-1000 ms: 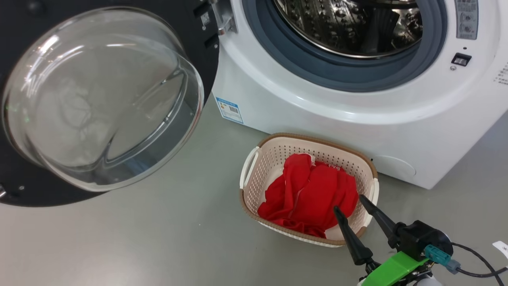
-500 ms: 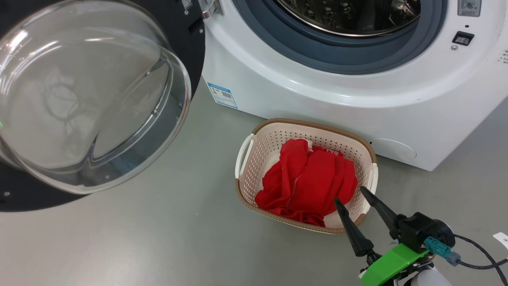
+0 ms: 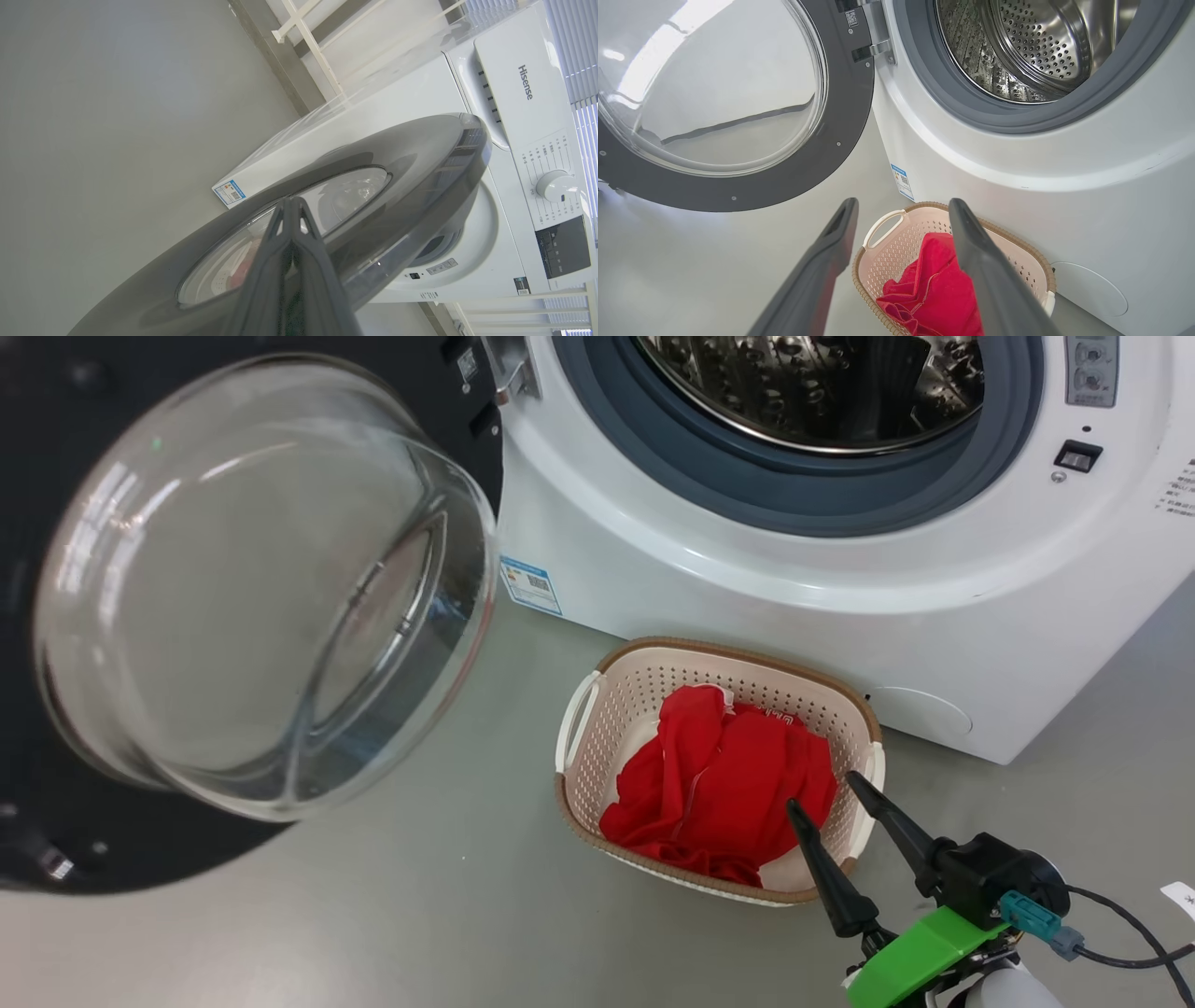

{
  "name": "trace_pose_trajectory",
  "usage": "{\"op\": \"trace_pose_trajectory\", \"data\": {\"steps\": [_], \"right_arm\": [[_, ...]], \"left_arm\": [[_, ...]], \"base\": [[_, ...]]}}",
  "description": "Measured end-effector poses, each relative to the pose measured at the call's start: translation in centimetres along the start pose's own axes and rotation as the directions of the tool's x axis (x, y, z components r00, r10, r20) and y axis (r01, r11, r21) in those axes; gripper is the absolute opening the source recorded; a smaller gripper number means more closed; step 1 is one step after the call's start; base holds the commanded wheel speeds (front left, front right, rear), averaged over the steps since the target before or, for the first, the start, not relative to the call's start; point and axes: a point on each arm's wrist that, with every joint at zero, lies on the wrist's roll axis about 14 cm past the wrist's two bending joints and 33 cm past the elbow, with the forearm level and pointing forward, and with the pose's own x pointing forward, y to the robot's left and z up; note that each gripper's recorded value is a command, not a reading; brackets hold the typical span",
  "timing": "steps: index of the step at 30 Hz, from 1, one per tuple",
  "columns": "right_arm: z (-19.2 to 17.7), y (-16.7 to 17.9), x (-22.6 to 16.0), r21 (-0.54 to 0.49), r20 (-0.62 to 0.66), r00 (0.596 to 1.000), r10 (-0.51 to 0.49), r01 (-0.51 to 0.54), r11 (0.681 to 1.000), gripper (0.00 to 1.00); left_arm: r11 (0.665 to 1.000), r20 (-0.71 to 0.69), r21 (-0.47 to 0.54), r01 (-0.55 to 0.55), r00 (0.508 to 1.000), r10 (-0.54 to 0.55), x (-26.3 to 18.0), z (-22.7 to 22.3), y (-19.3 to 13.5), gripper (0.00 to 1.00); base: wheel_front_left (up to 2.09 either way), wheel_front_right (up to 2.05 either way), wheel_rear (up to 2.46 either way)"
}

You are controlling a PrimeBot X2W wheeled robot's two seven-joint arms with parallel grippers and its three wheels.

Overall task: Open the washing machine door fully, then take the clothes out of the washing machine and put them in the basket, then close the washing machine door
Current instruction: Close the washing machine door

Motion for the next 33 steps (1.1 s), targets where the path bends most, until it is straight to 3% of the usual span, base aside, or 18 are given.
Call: {"op": "trace_pose_trajectory", "data": {"steps": [14,24,33], "right_arm": [[1.9,-0.3,-1.4,-0.017,0.041,0.998,-0.041,0.042,0.999,1.00],[2.5,-1.4,-3.3,-0.019,0.055,0.994,-0.098,0.099,0.995,1.00],[3.7,-2.7,-4.7,-0.011,0.091,0.982,-0.166,0.168,0.986,1.00]], "left_arm": [[0.966,-0.317,0.119,0.232,0.930,-0.184,-0.9,-7.3,-5.2,0.00],[0.873,-0.487,0.116,0.474,0.793,-0.366,-0.9,-12.7,-10.8,0.00],[0.740,-0.571,0.070,0.669,0.635,-0.520,-0.4,-16.9,-16.5,0.00]], "base": [[0.00,0.00,0.00],[0.00,0.00,0.00],[0.00,0.00,0.00]]}}
